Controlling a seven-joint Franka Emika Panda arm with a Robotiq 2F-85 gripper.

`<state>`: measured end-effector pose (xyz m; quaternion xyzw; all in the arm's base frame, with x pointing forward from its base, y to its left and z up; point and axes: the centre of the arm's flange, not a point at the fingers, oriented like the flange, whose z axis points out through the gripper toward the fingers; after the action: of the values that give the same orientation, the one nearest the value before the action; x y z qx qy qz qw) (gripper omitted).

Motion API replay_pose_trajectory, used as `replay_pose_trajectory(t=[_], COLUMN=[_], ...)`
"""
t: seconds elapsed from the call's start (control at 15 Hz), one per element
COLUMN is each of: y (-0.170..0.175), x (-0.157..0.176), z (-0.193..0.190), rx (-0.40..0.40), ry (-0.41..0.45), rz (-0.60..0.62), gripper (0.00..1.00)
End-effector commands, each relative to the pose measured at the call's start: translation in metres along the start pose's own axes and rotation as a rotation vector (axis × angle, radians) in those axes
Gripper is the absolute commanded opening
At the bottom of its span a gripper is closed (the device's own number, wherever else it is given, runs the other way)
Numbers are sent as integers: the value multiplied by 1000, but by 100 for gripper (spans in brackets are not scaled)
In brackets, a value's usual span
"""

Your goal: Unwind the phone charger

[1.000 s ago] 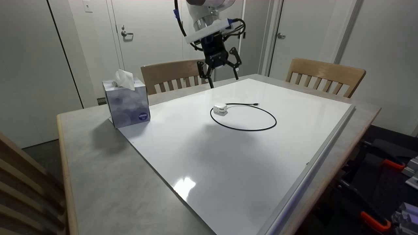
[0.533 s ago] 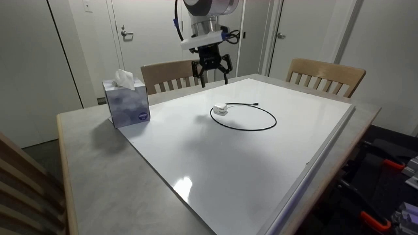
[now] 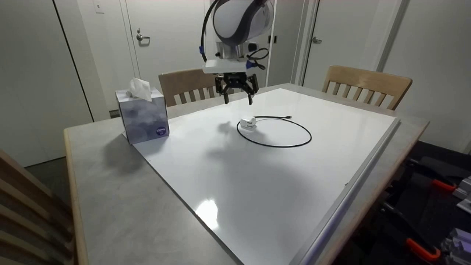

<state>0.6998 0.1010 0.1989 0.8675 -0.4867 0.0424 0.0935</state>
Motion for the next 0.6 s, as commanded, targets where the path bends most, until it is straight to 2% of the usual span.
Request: replay_pose_trajectory(t=[0.0, 0.33, 0.53], y=[32, 55, 65], x=[-25, -55, -68], z=[-10, -19, -11], rx=[12, -21, 17], ry=[19, 31, 80], rz=[74, 166, 169], gripper=[100, 100, 100])
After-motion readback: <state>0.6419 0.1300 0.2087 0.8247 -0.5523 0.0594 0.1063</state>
